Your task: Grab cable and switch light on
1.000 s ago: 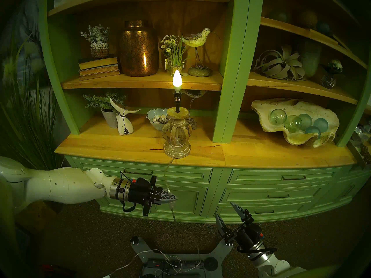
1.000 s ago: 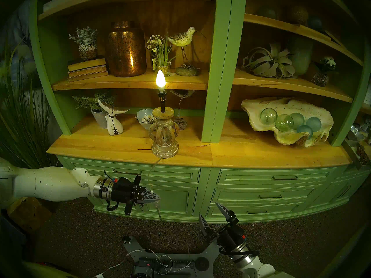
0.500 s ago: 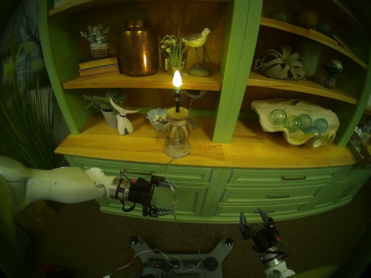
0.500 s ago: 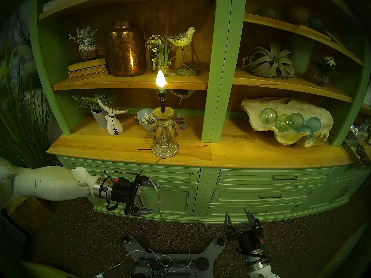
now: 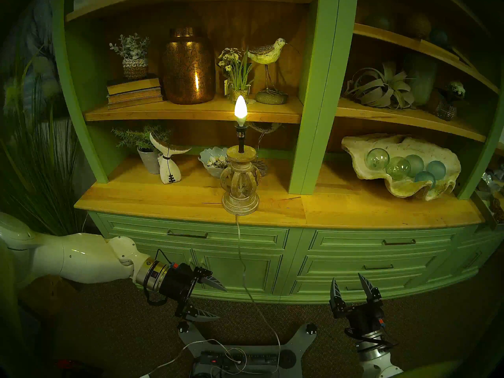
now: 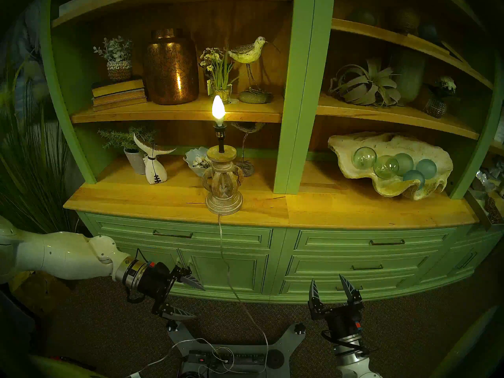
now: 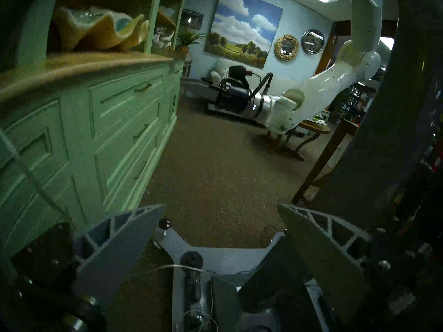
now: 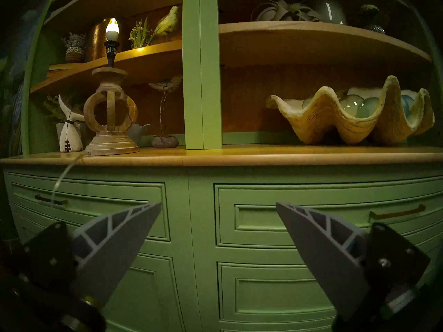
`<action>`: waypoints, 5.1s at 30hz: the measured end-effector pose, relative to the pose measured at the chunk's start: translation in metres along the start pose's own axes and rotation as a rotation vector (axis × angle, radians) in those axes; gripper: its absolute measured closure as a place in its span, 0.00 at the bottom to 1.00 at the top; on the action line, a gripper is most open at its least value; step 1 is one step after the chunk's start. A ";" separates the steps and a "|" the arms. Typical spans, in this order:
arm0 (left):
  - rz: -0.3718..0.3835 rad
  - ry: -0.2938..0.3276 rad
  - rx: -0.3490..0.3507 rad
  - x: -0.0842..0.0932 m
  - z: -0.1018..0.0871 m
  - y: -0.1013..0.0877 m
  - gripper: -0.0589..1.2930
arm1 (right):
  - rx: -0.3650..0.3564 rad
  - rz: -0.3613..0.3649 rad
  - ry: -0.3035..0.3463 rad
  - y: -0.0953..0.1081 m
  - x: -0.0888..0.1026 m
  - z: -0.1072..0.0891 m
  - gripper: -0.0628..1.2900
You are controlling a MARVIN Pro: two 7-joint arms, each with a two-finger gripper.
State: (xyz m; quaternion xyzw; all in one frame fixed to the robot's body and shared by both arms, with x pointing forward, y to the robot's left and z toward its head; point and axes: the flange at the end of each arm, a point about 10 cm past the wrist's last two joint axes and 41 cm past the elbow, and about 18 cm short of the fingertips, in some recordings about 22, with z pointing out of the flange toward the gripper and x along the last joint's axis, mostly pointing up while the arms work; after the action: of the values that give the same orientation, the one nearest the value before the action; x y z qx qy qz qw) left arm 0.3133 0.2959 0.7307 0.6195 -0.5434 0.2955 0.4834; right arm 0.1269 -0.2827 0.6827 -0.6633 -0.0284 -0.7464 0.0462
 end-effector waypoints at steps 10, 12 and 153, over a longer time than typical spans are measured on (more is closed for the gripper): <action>-0.175 -0.033 0.325 -0.038 -0.047 0.007 0.03 | -0.001 -0.055 -0.019 -0.010 0.003 0.003 0.03; -0.201 -0.027 0.368 -0.042 -0.047 0.014 0.03 | -0.001 -0.071 -0.036 -0.012 0.002 0.003 0.03; -0.192 0.093 1.534 0.006 0.074 0.128 0.03 | -0.026 -0.240 -0.163 -0.020 -0.017 0.017 0.03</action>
State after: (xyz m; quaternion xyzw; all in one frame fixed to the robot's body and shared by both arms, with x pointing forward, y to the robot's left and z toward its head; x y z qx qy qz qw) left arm 0.1798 0.2324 0.7450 0.8124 -0.1097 0.5715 -0.0353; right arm 0.1437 -0.2610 0.6685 -0.7140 -0.1017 -0.6906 -0.0545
